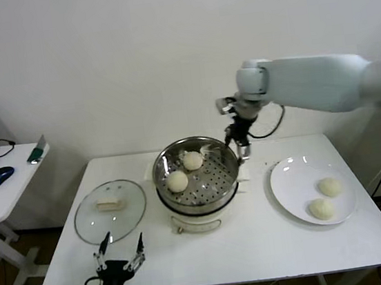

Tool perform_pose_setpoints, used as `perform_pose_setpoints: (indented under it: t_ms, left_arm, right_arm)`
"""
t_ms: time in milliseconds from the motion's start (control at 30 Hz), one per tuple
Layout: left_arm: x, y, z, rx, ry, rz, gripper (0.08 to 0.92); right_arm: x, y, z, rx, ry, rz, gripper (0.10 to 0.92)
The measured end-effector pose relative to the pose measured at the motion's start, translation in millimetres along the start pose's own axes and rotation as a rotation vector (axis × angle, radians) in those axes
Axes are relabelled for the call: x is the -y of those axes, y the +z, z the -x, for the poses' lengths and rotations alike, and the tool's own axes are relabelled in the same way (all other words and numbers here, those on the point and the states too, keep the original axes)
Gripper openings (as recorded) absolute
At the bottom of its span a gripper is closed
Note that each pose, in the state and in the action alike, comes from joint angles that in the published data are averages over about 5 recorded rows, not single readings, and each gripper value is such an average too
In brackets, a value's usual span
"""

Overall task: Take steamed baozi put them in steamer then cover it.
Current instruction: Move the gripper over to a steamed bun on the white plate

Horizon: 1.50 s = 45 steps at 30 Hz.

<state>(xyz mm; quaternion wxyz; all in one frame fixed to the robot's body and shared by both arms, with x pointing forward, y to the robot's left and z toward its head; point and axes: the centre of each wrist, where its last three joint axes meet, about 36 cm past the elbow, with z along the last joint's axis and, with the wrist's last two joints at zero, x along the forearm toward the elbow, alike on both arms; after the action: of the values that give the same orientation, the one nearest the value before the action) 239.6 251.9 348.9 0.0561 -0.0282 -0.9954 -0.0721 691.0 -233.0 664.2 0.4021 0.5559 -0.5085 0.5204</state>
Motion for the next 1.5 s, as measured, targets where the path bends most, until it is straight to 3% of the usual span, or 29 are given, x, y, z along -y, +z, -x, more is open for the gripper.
perform_pose_setpoints:
  t_ms: [300, 567, 967, 1500]
  left_arm:
    - [0, 0, -2, -0.013, -0.011, 0.007, 0.823]
    - [1, -1, -3, -0.024, -0.028, 0.015, 0.823]
    - [3, 4, -4, -0.038, -0.05, 0.014, 0.823]
    - [3, 11, -7, -0.056, -0.056, 0.013, 0.823]
  right_arm:
    - [-55, 104, 37, -0.062, -0.006, 0.056, 0.823]
    - [-85, 154, 86, -0.103, -0.036, 0.076, 0.823]
    - [-109, 190, 138, -0.161, -0.107, 0.088, 0.823]
    - [-109, 202, 165, -0.179, -0.13, 0.094, 0.799]
